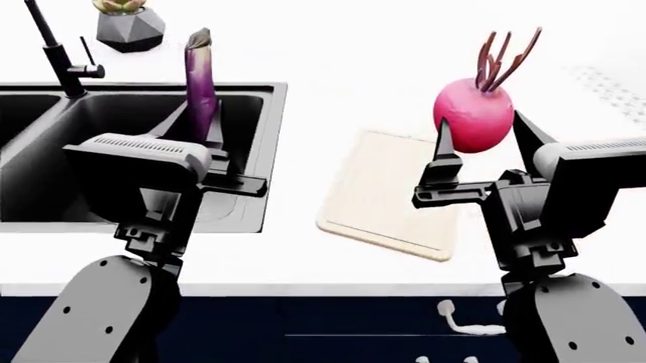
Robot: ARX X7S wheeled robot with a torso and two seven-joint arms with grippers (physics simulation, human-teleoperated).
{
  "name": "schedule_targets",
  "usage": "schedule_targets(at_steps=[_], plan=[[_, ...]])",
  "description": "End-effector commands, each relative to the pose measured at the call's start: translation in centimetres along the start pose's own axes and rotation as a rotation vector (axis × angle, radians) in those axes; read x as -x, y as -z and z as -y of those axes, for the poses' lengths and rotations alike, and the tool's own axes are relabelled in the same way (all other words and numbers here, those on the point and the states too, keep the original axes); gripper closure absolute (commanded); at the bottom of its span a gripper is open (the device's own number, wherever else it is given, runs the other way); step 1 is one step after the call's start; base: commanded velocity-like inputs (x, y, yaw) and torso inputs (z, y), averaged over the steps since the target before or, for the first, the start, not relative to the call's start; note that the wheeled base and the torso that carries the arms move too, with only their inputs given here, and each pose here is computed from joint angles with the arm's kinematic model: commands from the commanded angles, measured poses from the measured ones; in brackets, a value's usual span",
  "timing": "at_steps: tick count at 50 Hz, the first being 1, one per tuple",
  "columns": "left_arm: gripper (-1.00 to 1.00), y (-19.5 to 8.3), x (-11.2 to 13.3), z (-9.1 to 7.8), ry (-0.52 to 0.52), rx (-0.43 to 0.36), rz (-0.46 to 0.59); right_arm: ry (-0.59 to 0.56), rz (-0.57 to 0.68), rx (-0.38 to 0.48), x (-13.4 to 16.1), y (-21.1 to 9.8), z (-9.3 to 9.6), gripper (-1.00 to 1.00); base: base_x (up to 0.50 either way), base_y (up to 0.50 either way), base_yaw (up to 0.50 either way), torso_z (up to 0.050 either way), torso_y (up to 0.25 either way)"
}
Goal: Pick the vegetables from the sink and place them on the cutting board.
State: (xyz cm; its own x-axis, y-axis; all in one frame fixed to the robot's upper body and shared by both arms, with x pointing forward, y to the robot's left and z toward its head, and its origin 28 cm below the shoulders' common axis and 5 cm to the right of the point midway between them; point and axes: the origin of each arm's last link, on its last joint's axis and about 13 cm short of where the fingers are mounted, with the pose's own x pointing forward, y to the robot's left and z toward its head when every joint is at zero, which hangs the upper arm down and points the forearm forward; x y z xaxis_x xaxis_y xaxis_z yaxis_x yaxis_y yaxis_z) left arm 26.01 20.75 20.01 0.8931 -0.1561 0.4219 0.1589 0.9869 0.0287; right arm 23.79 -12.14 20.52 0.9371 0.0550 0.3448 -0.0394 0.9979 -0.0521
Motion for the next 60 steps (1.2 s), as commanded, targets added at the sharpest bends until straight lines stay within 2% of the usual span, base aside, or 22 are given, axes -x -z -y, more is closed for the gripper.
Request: schedule_targets(at_steps=[1, 18, 23, 28, 30, 34, 41, 50, 60], plan=[[1.0, -0.2, 0.0, 0.0, -0.004, 0.008, 0.008, -0.004, 0.013, 0.021, 0.1, 0.0, 0.2, 1.0, 0.32, -0.5, 0.0, 0.0, 0.0], [1.0, -0.6, 0.1, -0.1, -0.006, 0.021, 0.014, -0.007, 0.011, 0.035, 0.1, 0.1, 0.1, 1.0, 0.42, -0.37, 0.0, 0.0, 0.001], [1.0, -0.9, 0.3, 0.1, 0.009, 0.018, -0.039, -0.006, -0.035, 0.039, -0.1, 0.1, -0.2, 1.0, 0.1, 0.0, 0.0, 0.0, 0.003], [1.0, -2.2, 0.8, 0.7, 0.105, 0.075, -0.146, 0.003, -0.046, 0.042, -0.1, -0.1, -0.2, 1.0, 0.0, 0.0, 0.0, 0.003, 0.0], [1.0, -2.3, 0.4, 0.8, 0.137, 0.132, -0.217, 0.01, -0.052, 0.056, -0.1, -0.1, -0.3, 1.0, 0.0, 0.0, 0.0, 0.0, 0.0], [1.0, -2.2, 0.0, 1.5, 0.209, 0.136, -0.322, 0.035, -0.056, 0.058, 0.0, -0.3, -0.2, 1.0, 0.0, 0.0, 0.0, 0.0, 0.0], [1.0, -2.0, -1.3, 2.7, 0.344, 0.196, -0.552, 0.047, -0.067, 0.019, 0.3, -0.6, 0.1, 1.0, 0.0, 0.0, 0.0, 0.0, 0.001], [1.0, -1.9, -1.4, 3.7, 0.418, 0.195, -0.635, 0.05, -0.071, -0.002, 0.4, -0.6, 0.3, 1.0, 0.0, 0.0, 0.0, 0.0, 0.0], [1.0, 0.4, -2.0, 3.5, 0.359, 0.205, -0.731, 0.059, -0.078, -0.012, 0.4, -0.6, 0.4, 1.0, 0.0, 0.0, 0.0, 0.0, 0.0]])
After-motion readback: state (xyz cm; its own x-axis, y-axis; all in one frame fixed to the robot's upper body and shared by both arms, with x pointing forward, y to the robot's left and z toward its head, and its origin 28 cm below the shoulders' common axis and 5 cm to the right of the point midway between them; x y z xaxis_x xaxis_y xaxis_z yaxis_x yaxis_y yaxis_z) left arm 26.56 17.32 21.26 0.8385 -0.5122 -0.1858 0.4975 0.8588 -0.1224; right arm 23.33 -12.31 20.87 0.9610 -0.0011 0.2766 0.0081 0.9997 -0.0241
